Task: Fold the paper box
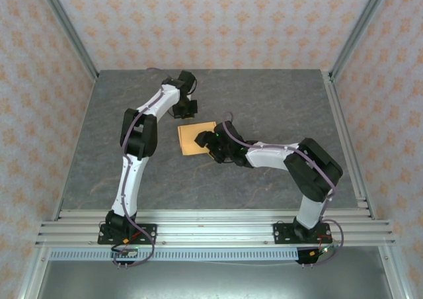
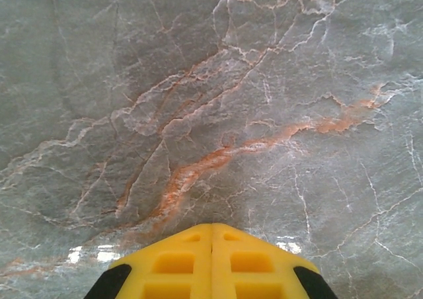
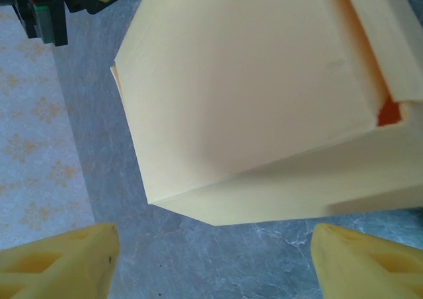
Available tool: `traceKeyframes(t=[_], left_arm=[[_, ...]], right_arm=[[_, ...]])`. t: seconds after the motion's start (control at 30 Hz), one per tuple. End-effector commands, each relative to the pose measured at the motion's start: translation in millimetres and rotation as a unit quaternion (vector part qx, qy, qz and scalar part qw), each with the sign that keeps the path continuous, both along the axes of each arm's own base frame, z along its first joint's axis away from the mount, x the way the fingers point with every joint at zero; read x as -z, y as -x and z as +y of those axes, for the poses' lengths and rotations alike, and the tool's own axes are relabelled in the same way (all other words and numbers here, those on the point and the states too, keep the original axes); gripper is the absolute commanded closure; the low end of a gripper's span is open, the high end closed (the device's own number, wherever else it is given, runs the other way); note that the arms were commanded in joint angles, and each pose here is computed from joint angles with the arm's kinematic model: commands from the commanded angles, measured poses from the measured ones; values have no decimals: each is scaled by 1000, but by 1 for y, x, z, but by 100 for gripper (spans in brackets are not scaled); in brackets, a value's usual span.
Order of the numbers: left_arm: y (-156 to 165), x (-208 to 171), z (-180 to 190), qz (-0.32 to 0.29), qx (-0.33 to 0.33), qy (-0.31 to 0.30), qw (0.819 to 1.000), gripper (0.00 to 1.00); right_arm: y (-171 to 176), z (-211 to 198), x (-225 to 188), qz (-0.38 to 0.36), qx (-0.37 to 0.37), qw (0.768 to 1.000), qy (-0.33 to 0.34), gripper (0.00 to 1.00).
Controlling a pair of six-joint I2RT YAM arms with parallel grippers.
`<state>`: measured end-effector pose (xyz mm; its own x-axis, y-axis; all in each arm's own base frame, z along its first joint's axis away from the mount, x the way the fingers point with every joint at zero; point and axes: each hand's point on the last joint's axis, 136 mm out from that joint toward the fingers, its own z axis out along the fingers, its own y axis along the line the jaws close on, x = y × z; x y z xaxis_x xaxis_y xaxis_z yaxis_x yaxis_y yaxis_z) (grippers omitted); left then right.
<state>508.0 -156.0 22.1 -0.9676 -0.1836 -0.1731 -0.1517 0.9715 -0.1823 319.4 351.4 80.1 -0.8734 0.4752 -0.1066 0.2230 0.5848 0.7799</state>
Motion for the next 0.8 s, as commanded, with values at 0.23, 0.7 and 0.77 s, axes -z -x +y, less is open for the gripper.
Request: traceKeyframes(t=[0.23, 0.7, 0.77], left_arm=[[54, 2, -38, 38, 13, 43, 998, 100], [99, 9, -44, 61, -7, 59, 996, 100], [109, 10, -46, 65, -17, 67, 996, 100]], right_arm=[[-19, -5, 9, -3, 6, 999, 35, 23], [-25, -26, 22, -2, 4, 996, 88, 24], [-27, -29, 24, -1, -2, 995, 104, 26]])
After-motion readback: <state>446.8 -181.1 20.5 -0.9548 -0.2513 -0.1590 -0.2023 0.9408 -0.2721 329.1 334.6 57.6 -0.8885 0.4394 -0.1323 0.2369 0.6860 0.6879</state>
